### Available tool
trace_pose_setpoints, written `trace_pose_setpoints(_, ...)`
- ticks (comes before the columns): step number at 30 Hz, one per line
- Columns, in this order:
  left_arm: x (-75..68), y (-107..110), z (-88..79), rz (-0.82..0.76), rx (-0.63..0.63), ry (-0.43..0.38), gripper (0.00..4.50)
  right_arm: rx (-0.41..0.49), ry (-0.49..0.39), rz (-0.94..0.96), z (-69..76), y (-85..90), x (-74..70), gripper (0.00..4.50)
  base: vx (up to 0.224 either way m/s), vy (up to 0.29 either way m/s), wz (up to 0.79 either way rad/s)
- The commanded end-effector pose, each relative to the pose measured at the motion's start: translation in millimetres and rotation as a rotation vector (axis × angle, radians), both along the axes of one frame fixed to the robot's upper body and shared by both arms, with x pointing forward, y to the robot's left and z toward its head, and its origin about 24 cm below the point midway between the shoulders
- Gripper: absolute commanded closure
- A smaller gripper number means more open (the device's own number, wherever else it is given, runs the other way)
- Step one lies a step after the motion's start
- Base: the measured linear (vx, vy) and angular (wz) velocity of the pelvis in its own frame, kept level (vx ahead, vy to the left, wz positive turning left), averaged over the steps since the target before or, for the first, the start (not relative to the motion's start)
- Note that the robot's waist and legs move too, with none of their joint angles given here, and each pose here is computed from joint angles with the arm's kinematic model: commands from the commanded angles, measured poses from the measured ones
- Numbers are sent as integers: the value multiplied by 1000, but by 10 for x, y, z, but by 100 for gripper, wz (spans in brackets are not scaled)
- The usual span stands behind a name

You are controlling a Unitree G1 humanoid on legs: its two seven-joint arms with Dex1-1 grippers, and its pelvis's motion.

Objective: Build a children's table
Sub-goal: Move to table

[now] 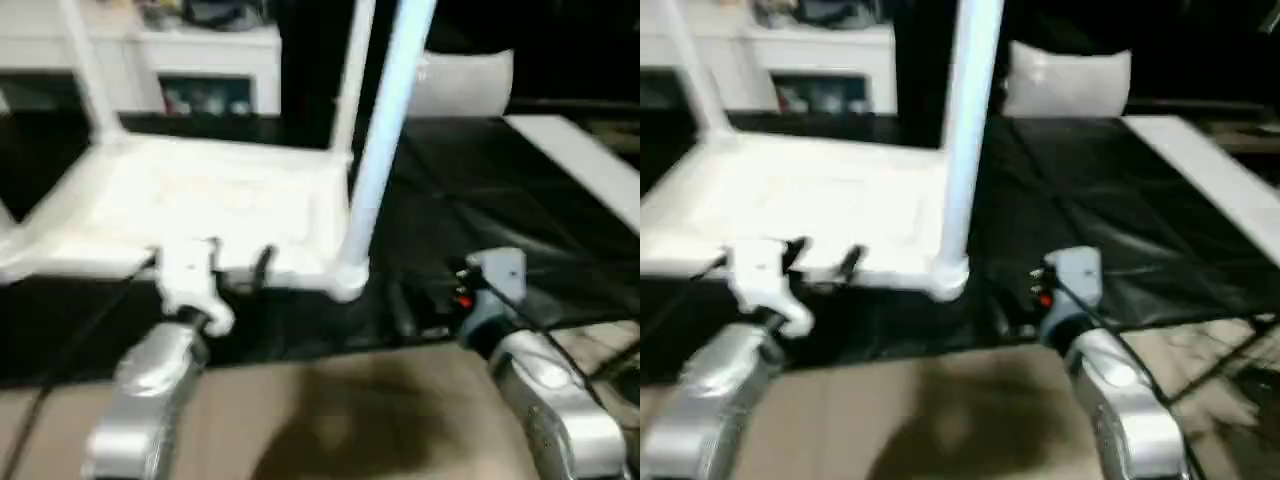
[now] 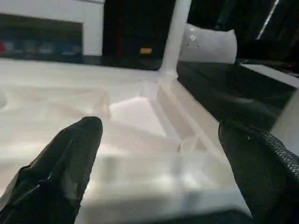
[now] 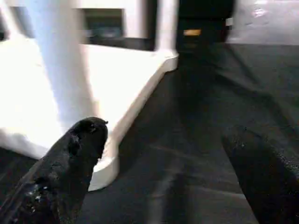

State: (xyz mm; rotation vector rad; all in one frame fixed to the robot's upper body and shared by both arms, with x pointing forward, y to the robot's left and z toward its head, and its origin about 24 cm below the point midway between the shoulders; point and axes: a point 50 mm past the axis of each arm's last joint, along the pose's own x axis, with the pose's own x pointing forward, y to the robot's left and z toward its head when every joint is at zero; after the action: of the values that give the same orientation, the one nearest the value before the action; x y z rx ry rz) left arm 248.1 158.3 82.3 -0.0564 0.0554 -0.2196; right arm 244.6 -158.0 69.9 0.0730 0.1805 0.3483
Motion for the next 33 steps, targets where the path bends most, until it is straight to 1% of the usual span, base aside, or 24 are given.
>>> trace_pose_setpoints(1,20,-76,-5,-23,0,9,8,-27,-2,-12,1,-68,2,0,143,-15,8)
trace_pose_setpoints(5,23,-86,1,-25,5,4,8,-69,8,-5,-15,-76,24,0,172,16,19)
trace_pose_setpoints(11,19,-90,-9,-33,20,11,8,-37,1,-59,-28,-120,15,0,202,-8,49)
trace_pose_setpoints(13,20,-95,-5,-38,26,10,8,-50,-23,-77,-18,-170,14,0,108,-37,1)
trace_pose_setpoints(14,21,-100,-5,-45,25,7,8,-76,-29,-104,-24,-226,19,0,91,-112,4)
trace_pose_setpoints(17,18,-109,-25,-83,49,18,8,-67,-25,-130,-33,-293,24,0,114,-79,3)
trace_pose_setpoints(18,29,-121,-24,-135,47,9,8,-44,-40,-117,-19,-295,22,0,114,-33,-3)
trace_pose_setpoints(21,19,-154,3,-284,32,-16,8,-32,-52,-109,1,-314,31,0,75,19,-5)
trace_pose_setpoints(23,33,-142,28,-328,32,-26,8,-62,-54,-99,-5,-341,38,0,50,64,-3)
trace_pose_setpoints(24,42,-141,33,-360,40,-21,8,-77,-71,-74,9,-347,38,0,32,62,1)
trace_pose_setpoints(25,50,-143,39,-401,52,-17,8,-73,-71,-55,11,-361,33,0,-40,58,1)
trace_pose_setpoints(27,83,-133,48,-497,88,-1,8,-67,-25,11,-12,-403,25,0,-57,38,0)
trace_pose_setpoints(28,87,-140,56,-568,97,9,8,-73,-19,48,-6,-422,23,0,0,0,0)
trace_pose_setpoints(29,89,-142,56,-605,103,17,8,-77,-19,65,-1,-433,22,0,0,0,0)
trace_pose_setpoints(30,94,-142,55,-719,123,43,24,-87,-16,128,14,-467,10,0,0,0,0)
trace_pose_setpoints(32,118,-135,58,-829,147,72,43,-105,-10,220,39,-493,-19,0,0,0,0)
trace_pose_setpoints(33,142,-129,60,-882,170,91,43,-112,4,268,49,-511,-40,0,0,0,0)
